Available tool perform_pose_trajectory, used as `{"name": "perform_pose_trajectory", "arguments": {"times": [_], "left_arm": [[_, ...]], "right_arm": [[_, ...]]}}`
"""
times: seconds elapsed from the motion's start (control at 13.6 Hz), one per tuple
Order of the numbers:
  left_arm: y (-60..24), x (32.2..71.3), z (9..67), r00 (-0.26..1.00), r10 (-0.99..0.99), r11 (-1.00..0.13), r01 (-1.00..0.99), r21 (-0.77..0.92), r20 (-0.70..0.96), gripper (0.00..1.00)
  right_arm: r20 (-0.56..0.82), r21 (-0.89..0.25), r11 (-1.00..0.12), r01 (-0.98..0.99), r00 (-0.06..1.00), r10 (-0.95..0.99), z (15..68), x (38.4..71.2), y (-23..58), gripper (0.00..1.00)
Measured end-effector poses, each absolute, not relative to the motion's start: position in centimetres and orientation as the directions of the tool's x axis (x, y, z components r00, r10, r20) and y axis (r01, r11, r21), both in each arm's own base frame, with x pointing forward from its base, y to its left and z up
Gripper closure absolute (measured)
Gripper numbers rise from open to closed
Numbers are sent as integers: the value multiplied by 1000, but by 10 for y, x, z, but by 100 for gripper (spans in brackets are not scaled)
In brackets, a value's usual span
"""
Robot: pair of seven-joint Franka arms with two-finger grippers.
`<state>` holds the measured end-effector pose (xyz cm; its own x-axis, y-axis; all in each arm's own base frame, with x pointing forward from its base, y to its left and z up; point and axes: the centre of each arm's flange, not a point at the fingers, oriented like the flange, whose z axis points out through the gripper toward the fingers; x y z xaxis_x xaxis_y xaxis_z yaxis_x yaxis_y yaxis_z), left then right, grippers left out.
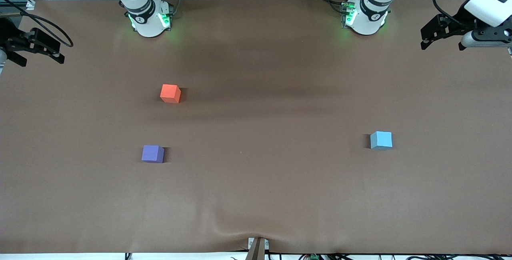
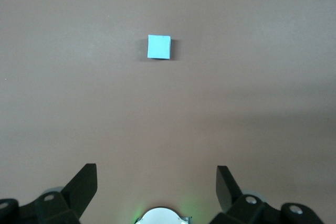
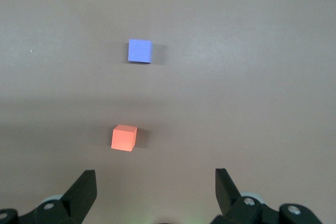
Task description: Place blue block between orange and purple blocks
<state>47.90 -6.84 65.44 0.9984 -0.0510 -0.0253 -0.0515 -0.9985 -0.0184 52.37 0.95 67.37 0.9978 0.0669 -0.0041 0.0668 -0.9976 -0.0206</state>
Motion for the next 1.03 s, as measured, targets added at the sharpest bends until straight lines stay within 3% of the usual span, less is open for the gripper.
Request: {"name": "perform_pose_trajectory", "arguments": {"times": [1.03], "left_arm": [[-34,491,639,997,11,-1000,10,-19,-74,0]], "right_arm": [[5,-20,-997,79,997,79,673,527,16,0]]}}
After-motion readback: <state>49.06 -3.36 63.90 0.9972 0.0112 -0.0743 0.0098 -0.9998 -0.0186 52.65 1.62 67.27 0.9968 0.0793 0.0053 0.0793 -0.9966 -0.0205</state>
